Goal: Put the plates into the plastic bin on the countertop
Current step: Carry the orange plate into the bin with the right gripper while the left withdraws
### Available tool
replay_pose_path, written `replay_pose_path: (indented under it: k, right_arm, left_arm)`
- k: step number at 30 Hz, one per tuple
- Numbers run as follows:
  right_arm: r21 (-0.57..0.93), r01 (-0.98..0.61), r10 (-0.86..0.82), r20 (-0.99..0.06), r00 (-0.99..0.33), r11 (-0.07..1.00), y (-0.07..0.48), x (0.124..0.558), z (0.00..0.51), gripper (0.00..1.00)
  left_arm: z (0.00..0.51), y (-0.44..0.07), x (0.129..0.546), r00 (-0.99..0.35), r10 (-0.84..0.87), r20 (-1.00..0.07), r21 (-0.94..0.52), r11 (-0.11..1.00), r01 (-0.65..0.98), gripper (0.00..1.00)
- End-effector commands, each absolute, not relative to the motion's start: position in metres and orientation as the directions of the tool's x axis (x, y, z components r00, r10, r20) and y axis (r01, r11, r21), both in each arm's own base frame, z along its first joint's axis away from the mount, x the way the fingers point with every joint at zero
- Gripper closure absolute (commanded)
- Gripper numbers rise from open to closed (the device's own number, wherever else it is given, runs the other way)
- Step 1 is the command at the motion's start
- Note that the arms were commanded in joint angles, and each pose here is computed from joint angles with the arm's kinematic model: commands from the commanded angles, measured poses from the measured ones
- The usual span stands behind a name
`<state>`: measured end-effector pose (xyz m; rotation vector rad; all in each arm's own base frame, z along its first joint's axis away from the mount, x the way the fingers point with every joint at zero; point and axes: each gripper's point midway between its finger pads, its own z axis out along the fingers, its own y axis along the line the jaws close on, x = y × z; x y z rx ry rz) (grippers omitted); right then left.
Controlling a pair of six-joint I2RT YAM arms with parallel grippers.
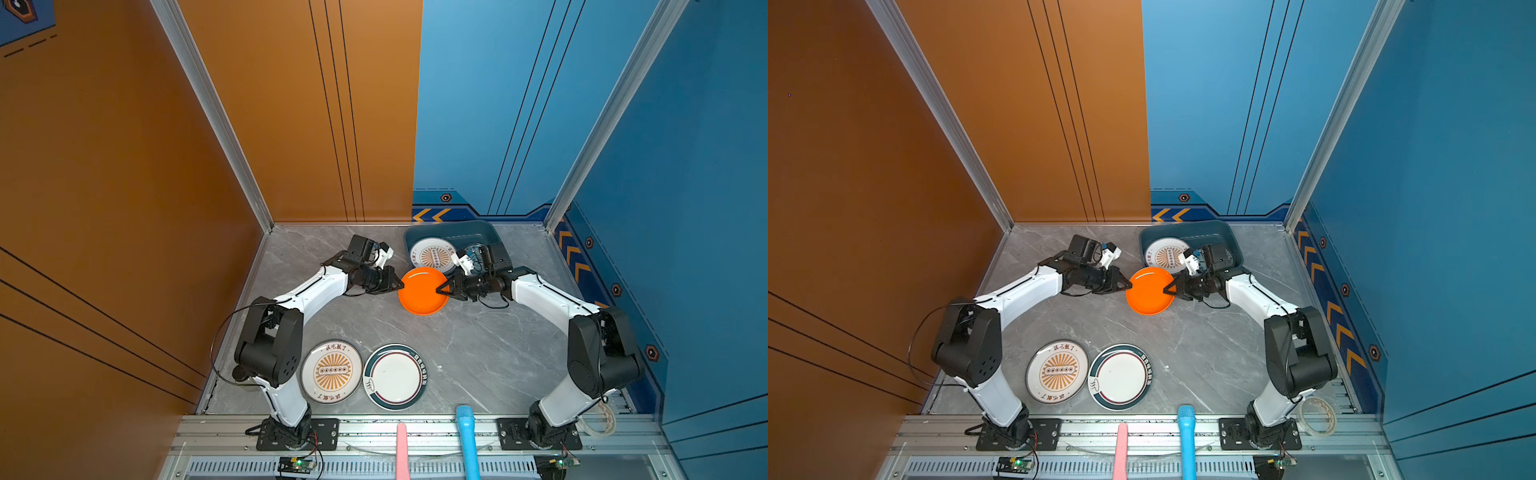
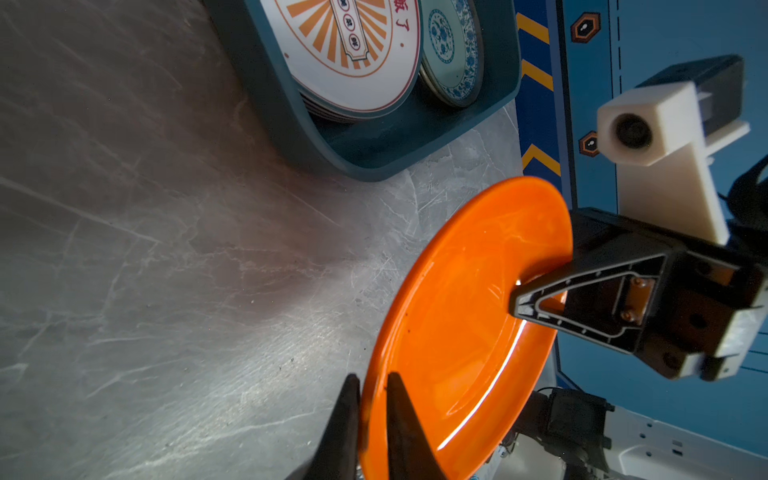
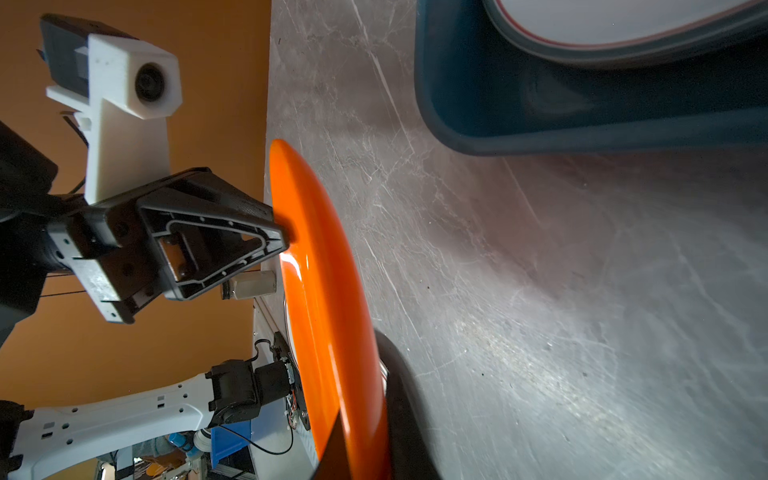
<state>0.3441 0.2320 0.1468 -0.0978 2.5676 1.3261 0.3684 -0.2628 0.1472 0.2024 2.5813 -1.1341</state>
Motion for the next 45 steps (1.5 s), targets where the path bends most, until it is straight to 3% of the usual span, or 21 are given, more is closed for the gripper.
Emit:
replay_pose_path:
  k: [1,11,13,15,27,45]
  right_arm:
    - [0.766,-0.180,0.043,-0.262,-0.964,0.617,0.229,0.343,0.144,1.00]
    - [0.705,-0.097,0.159,-0.289,-0.944,0.703,0.182,0.370,0.159,1.00]
    - [0.672,-0.059,0.207,-0.309,-0.928,0.739,0.161,0.382,0.164,1.00]
    - [0.620,-0.010,0.250,-0.332,-0.910,0.785,0.135,0.395,0.168,1.00]
    - [0.472,0.218,0.424,-0.390,-0.817,0.854,0.044,0.470,0.170,1.00]
    - [0.356,0.302,0.424,-0.341,-0.839,0.884,0.021,0.502,0.126,1.00]
  left_arm:
    - [0.156,-0.264,0.373,-0.932,-0.005,-0.363,-0.691,0.672,0.266,0.73]
    - [0.156,-0.249,0.369,-0.922,-0.021,-0.386,-0.659,0.706,0.259,0.42]
    - [0.156,-0.244,0.366,-0.916,-0.024,-0.400,-0.642,0.720,0.262,0.25]
    - [0.156,-0.237,0.362,-0.909,-0.031,-0.416,-0.621,0.740,0.259,0.00]
    - [0.148,-0.194,0.344,-0.883,-0.131,-0.451,-0.593,0.783,0.187,0.02]
    - [0.144,-0.169,0.332,-0.879,-0.178,-0.441,-0.622,0.767,0.157,0.02]
